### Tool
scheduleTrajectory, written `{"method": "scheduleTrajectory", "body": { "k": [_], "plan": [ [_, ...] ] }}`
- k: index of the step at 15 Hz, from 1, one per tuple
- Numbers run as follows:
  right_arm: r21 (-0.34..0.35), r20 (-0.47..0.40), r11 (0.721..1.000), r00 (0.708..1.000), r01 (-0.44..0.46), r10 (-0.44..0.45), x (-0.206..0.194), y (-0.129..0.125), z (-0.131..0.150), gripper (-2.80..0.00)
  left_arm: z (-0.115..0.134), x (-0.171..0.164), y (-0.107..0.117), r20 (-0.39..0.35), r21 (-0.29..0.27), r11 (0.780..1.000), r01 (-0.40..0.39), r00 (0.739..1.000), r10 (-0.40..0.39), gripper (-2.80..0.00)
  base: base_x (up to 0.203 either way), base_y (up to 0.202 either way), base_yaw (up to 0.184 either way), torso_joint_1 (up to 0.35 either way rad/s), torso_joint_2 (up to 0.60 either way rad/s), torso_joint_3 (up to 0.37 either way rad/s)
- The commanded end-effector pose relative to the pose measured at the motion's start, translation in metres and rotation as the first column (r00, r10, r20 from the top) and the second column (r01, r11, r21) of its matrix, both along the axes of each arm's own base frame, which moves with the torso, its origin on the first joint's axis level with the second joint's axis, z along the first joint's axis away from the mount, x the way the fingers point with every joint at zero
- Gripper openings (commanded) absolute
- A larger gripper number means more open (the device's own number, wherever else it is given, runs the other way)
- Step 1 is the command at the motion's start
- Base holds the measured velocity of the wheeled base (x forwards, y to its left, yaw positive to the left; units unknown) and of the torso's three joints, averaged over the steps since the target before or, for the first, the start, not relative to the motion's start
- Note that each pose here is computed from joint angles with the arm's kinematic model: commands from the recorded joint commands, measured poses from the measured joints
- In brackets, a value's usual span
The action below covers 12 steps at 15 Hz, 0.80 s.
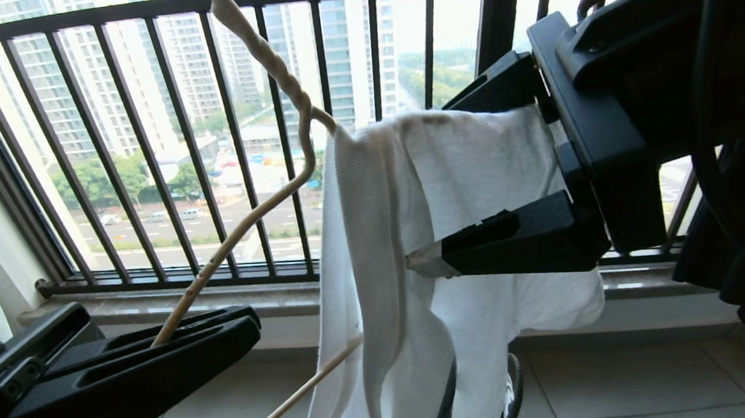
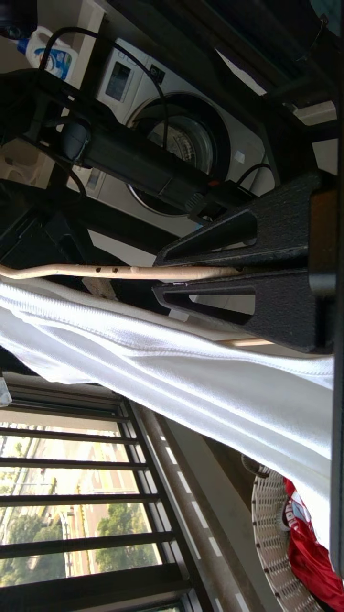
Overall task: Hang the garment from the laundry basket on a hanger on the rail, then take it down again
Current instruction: Hang the clothes on the clothes rack
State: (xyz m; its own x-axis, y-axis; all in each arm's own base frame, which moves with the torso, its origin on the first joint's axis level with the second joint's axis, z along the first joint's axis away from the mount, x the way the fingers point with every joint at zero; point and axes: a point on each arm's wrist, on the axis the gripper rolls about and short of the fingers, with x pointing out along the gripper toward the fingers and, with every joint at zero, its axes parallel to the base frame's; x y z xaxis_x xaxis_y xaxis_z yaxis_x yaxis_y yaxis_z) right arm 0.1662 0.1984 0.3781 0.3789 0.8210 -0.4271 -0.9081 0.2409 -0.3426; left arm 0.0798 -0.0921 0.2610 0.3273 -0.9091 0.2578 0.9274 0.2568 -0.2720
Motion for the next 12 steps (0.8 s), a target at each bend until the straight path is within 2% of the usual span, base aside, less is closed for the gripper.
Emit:
{"method": "scheduleTrajectory", "body": {
  "k": [1,2,10,12],
  "plan": [
    [-0.021,-0.009,1.000,1.000,-0.009,0.009,0.005,0.007,-0.006,-0.01,0.006,-0.004,0.004,0.023,-0.022,1.000,0.003,1.000,-0.002,-2.80,0.000,0.000,0.000,0.000,0.00,0.000],
    [-0.021,-0.008,1.000,1.000,-0.012,0.012,0.006,0.007,-0.006,-2.80,0.005,-0.004,0.004,0.027,-0.019,1.000,0.003,1.000,-0.003,-2.80,0.000,0.000,0.000,0.000,0.00,0.000],
    [-0.008,0.001,1.000,1.000,-0.022,0.022,0.000,0.002,-0.002,-2.80,0.012,-0.003,0.003,0.047,-0.031,0.999,-0.008,0.999,0.010,-2.80,0.000,0.000,0.000,0.000,0.00,0.000],
    [0.011,0.007,0.999,0.999,-0.038,0.038,-0.006,-0.004,0.003,-2.80,0.011,0.002,0.002,0.069,0.004,0.999,-0.050,0.996,0.049,-2.80,0.000,0.000,0.000,0.000,0.00,0.000]
  ]
}}
